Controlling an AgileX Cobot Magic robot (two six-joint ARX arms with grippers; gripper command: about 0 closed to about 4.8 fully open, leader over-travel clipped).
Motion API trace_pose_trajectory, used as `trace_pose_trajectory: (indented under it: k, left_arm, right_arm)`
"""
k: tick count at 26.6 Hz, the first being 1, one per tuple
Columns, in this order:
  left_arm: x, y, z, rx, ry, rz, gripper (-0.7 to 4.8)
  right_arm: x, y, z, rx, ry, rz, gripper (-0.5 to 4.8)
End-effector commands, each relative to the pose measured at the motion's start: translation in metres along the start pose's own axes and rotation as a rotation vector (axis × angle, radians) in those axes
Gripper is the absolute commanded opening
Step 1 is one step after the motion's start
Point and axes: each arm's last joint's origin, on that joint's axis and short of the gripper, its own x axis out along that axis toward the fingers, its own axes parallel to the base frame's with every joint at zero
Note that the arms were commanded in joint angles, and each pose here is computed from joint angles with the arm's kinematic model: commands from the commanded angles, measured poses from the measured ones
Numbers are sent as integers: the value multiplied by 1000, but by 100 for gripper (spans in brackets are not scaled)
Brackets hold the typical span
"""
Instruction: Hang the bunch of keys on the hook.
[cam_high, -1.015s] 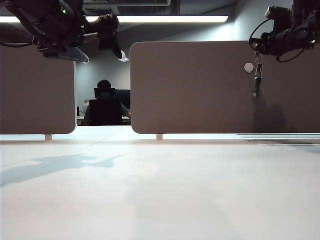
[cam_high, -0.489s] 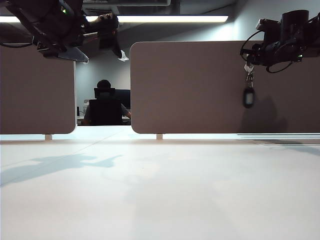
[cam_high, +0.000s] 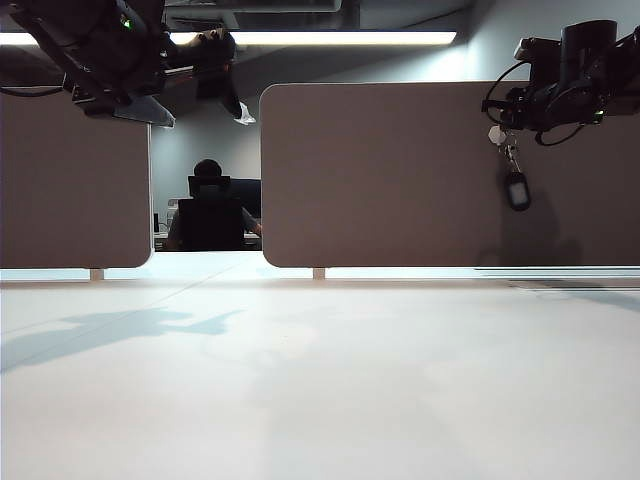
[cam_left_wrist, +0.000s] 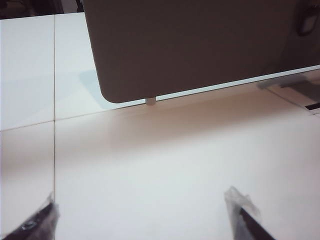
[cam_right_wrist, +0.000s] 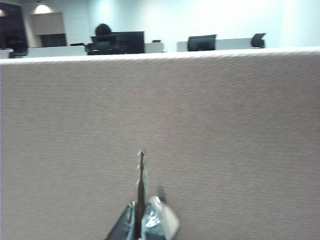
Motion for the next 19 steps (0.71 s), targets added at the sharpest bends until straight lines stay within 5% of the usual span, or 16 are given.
trace_pose_trajectory:
  k: [1, 10, 19]
  left_arm:
    - [0, 0, 1, 2, 8, 4, 467]
    - [-1, 0, -3, 6, 44, 3, 467]
    - [-1, 0, -6, 11, 75, 10, 467]
  right_arm:
    - [0, 3, 7, -48, -32, -16, -2]
    - [4, 4, -11, -44, -8, -12, -2]
    - [5, 2, -12, -66, -113, -30, -2]
